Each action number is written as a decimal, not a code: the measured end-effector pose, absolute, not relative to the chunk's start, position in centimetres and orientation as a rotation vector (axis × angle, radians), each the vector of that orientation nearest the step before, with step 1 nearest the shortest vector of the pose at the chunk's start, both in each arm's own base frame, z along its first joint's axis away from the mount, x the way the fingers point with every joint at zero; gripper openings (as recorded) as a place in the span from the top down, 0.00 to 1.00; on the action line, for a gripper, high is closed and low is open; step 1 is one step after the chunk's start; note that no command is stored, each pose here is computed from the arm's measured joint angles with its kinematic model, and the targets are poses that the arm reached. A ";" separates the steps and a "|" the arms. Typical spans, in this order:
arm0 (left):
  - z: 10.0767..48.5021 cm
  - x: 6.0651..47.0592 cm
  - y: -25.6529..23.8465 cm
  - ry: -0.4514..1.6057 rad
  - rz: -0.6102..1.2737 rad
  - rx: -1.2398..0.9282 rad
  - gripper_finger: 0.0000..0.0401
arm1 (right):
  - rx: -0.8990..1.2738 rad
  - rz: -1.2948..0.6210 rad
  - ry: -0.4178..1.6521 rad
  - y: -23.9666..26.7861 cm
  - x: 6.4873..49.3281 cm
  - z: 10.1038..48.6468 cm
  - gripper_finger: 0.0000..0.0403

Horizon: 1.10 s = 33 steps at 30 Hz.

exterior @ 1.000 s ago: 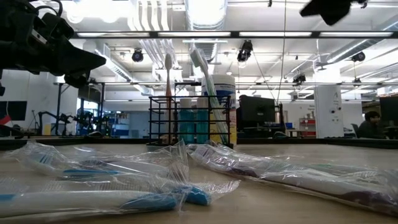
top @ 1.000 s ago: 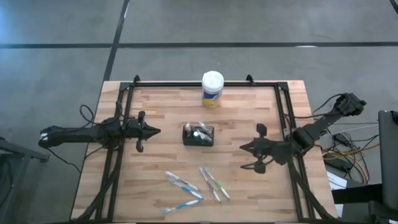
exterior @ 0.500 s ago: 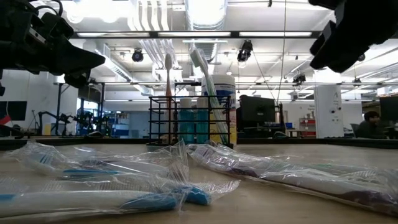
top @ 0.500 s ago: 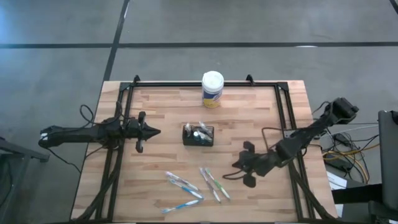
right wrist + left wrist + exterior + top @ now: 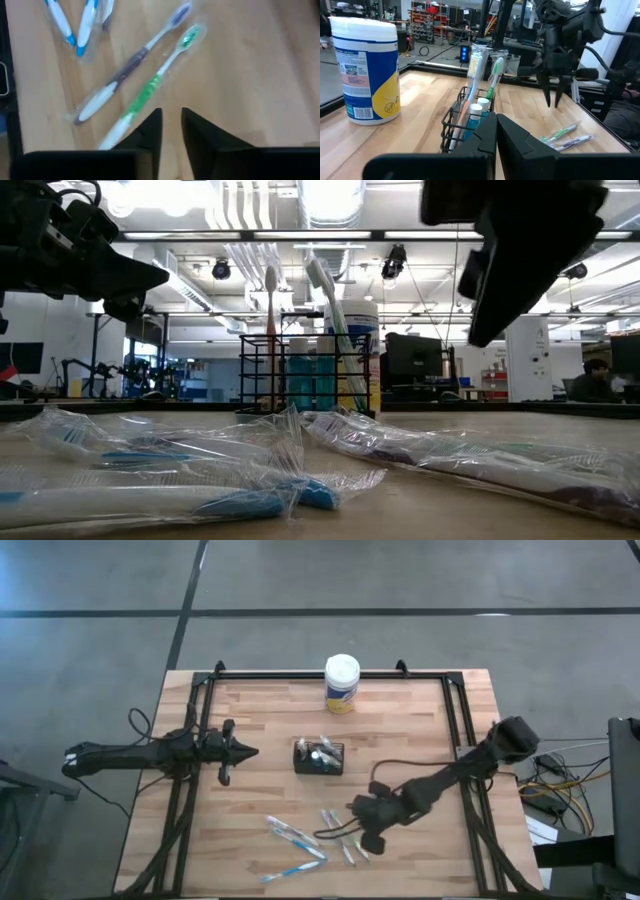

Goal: Pick & Place toothbrushing station
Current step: Put the green toothbrush into the black wire organizer

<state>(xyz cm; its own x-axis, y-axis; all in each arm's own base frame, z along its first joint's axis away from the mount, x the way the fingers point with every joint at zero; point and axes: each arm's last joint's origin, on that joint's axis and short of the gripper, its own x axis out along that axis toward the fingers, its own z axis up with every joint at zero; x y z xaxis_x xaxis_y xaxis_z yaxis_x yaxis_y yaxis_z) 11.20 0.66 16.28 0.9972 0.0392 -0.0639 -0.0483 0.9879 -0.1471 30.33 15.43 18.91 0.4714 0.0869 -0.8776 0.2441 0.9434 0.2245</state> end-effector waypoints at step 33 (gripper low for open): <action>16.2 11.2 0.6 0.070 0.023 -0.162 0.97 | 0.304 -0.080 1.413 16.2 34.8 13.2 0.68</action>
